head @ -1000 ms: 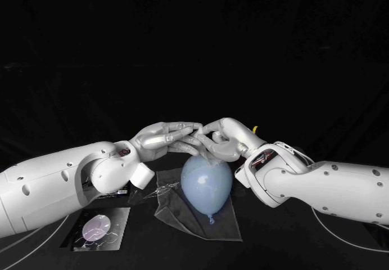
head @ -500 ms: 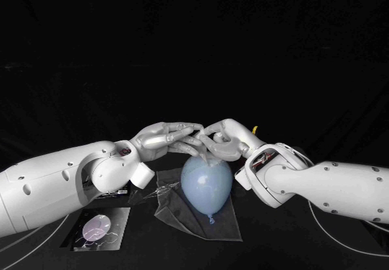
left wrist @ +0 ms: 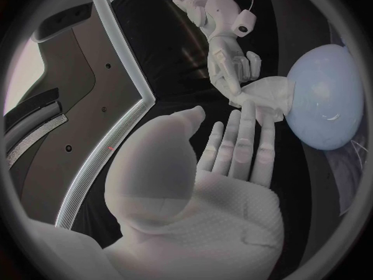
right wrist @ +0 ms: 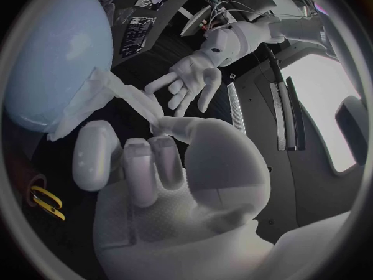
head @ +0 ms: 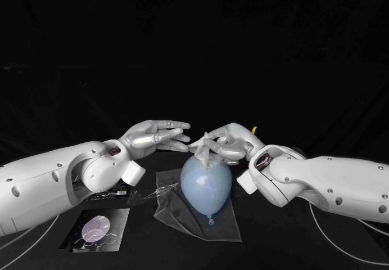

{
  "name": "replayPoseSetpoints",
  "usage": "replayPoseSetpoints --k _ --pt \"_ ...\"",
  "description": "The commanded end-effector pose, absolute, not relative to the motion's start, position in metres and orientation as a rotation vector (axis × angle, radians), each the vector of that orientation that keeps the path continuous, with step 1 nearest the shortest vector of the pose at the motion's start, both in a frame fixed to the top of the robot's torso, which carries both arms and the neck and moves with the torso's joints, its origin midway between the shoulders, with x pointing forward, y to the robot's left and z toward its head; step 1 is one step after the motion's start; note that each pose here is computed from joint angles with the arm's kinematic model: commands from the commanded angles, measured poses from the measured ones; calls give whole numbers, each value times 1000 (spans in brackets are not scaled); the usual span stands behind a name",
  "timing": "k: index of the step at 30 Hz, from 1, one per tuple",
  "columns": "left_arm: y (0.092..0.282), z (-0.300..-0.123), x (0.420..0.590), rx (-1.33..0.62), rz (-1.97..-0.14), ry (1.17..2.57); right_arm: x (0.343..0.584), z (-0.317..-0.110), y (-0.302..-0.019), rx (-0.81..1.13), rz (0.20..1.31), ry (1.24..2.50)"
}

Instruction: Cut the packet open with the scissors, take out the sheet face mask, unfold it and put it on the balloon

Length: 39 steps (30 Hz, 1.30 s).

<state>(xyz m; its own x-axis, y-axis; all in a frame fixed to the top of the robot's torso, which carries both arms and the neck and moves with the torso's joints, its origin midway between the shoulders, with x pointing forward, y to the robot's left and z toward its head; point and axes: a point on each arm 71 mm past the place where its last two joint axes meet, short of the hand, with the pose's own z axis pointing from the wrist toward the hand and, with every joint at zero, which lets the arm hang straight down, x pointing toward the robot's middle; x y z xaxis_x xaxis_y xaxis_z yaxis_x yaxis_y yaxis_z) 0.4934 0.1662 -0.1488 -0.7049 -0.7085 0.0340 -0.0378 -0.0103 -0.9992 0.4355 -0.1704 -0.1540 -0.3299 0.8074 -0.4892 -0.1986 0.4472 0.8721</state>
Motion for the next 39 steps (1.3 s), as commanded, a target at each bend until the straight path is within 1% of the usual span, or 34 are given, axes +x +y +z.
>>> replayPoseSetpoints --k 1,6,10,17,21,26,31,34,39 --pt "175 -145 500 -777 -1684 1673 435 -156 -169 665 1301 1627" --pt "185 -145 509 -791 -1549 1585 437 -158 -171 746 1396 1644" --pt "184 -145 511 -730 -1464 1563 438 -160 -172 798 1485 1669" --pt "172 -148 513 -632 -1389 1620 438 -161 -171 856 1598 1702" --pt "162 -155 513 -602 -1374 1688 437 -161 -170 884 1658 1717" --pt "148 -163 510 -575 -1401 1765 436 -161 -170 910 1705 1727" --pt "137 -167 505 -566 -1487 1840 437 -161 -172 925 1717 1725" --pt "134 -168 502 -625 -1575 1865 438 -161 -174 933 1715 1721" --pt "135 -168 502 -736 -1680 1854 440 -161 -177 940 1706 1714"
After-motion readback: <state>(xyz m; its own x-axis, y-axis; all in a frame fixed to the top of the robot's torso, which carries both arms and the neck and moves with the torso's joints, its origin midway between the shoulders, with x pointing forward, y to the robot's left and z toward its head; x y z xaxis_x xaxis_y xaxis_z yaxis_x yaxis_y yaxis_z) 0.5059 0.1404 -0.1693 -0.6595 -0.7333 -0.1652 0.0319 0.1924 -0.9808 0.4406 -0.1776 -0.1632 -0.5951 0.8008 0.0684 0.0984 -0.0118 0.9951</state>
